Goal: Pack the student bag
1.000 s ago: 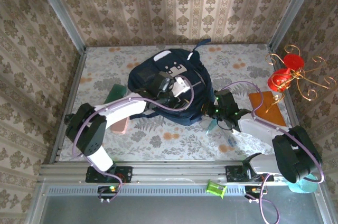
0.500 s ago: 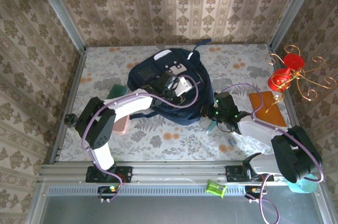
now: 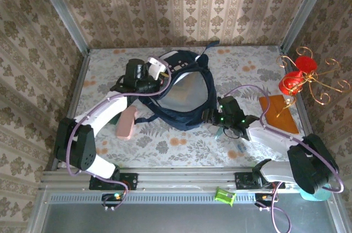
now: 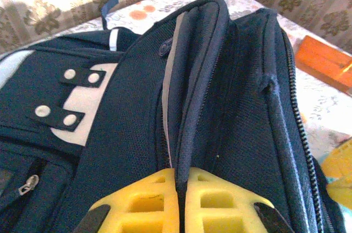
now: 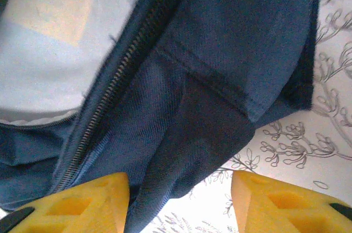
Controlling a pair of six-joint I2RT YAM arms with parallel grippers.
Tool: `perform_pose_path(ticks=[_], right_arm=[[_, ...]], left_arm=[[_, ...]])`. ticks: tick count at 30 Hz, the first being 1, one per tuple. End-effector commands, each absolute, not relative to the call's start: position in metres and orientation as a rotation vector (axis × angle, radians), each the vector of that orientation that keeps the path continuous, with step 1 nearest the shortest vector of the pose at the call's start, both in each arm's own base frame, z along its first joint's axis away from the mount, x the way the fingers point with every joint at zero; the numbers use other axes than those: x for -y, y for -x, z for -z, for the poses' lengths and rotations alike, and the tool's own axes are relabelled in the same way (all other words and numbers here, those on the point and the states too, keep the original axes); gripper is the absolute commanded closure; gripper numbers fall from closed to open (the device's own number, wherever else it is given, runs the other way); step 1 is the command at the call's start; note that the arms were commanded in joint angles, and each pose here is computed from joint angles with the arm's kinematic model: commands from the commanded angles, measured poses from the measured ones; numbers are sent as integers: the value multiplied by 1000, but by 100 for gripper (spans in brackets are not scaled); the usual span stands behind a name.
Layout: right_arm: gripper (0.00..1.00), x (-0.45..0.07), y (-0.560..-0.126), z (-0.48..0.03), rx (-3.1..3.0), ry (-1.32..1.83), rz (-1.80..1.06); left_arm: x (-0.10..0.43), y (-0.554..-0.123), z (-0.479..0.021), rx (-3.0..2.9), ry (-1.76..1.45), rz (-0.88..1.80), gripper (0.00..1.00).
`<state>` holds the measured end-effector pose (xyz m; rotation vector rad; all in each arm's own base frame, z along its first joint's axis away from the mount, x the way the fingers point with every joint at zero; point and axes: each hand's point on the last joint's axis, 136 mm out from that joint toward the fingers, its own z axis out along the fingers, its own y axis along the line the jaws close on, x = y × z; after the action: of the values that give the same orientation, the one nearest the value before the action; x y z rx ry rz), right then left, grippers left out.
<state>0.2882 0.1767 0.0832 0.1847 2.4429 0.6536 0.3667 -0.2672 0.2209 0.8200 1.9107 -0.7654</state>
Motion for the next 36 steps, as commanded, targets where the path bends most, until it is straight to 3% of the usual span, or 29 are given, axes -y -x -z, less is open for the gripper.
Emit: perform_pose_path(ticks=[1, 5, 6, 11, 15, 17, 21, 25, 30, 36], right_arm=[[41, -162, -290, -100, -2413, -121, -493], [38, -170, -291, -116, -2368, -57, -466], [37, -173, -291, -119, -2357, -47, -468], [36, -182, -299, -119, -2348, -28, -466], [36, -189, -304, -120, -2353, 1, -470], [35, -191, -309, -123, -2337, 18, -467], [33, -200, -318, -135, -2292, 107, -458], [27, -222, -329, -148, -2244, 320, -434], [24, -245, -340, -158, -2214, 456, -423], [18, -268, -352, -164, -2188, 560, -452]], left_arm=[[267, -371, -241, -1822, -817, 872, 100], [260, -382, -219, -1901, -784, 829, 100], [258, -382, -210, -1934, -775, 822, 96], [228, -378, -175, -2091, -589, 700, 53], [167, -355, -155, -2210, -310, 445, 35], [131, -332, -134, -2298, -185, 306, 21], [84, -288, -104, -2420, -49, 150, 17], [80, -263, -103, -2399, 69, 288, 8], [54, -249, -100, -2424, 316, 294, 3], [39, -248, -72, -2557, 346, 164, 0]])
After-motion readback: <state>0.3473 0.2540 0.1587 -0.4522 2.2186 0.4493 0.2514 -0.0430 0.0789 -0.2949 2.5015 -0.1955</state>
